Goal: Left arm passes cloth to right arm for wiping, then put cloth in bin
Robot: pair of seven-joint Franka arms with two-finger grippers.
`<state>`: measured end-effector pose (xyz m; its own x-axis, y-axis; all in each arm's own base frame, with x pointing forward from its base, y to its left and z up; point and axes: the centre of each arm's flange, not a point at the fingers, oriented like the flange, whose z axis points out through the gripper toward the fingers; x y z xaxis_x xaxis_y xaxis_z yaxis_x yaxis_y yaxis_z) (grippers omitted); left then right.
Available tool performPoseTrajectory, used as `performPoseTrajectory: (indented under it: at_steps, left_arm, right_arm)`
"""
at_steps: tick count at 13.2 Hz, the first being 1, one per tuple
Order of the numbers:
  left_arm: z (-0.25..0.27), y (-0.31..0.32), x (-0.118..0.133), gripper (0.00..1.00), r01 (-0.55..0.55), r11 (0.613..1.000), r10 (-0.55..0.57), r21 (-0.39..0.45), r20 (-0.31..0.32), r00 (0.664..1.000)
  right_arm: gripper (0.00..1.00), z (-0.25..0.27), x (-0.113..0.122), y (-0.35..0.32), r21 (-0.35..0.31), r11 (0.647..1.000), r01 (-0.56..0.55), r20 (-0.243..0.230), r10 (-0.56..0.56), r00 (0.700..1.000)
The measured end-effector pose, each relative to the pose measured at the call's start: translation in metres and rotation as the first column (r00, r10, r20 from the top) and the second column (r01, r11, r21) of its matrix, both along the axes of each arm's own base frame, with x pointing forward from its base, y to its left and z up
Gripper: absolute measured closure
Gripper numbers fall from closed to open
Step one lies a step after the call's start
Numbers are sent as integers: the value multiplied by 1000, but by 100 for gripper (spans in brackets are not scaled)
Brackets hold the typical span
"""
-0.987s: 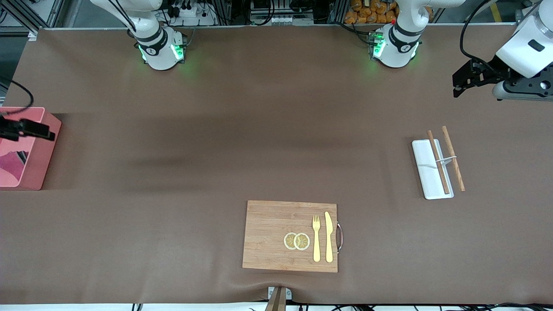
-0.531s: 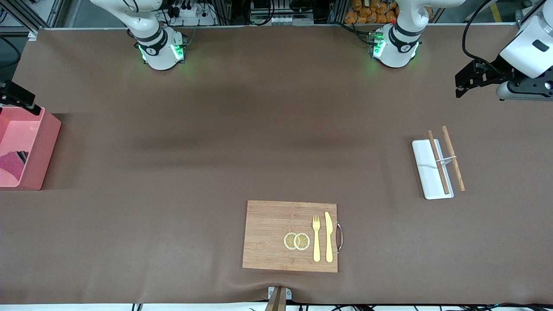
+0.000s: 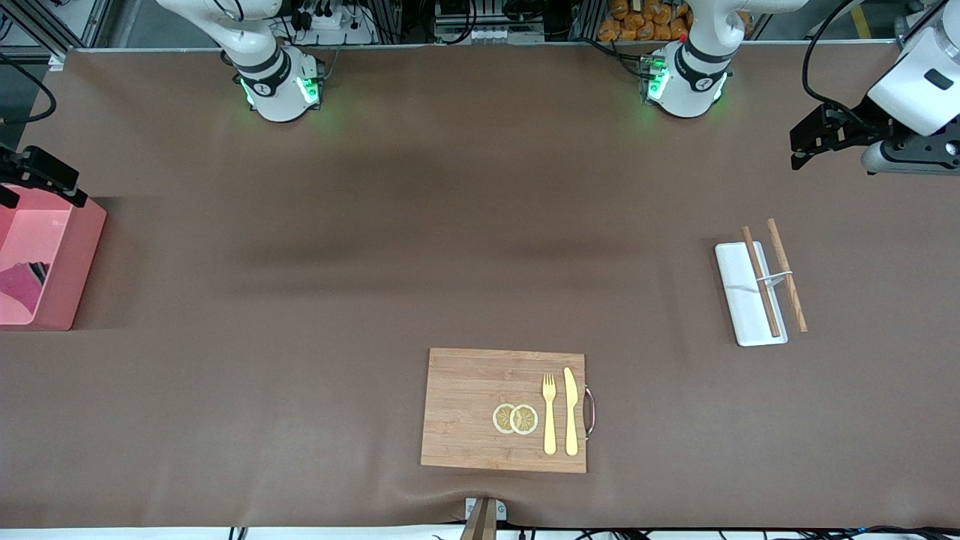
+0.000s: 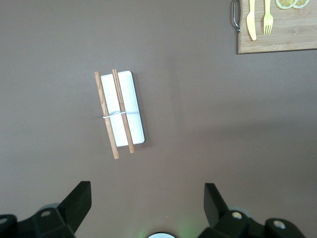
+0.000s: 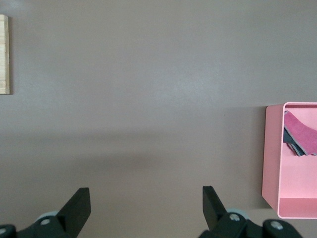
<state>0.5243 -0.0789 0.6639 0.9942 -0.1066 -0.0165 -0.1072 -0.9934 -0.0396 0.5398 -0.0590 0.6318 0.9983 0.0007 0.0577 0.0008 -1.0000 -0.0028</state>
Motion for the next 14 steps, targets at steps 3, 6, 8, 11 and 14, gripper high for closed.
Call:
performPoseTrajectory:
  at_steps: [3,6,8,11,14]
  left_arm:
    - [0,0,0,0,0,1000,0,0,0,1000]
    - [0,0,0,0,0,1000,0,0,0,1000]
    - [0,0,0,0,0,1000,0,0,0,1000]
    - [0,0,0,0,0,1000,0,0,0,1000]
    - [0,0,0,0,0,1000,0,0,0,1000]
  right_arm:
    - [0,0,4,3,-12,1000,5,3,-5,1000]
    - [0,5,10,17,-43,999,16,14,-15,1000]
    - [0,4,11,18,-46,999,19,13,-19,1000]
    - [0,2,13,17,-47,999,21,8,-21,1000]
    - [0,2,13,13,-47,998,28,8,-27,1000]
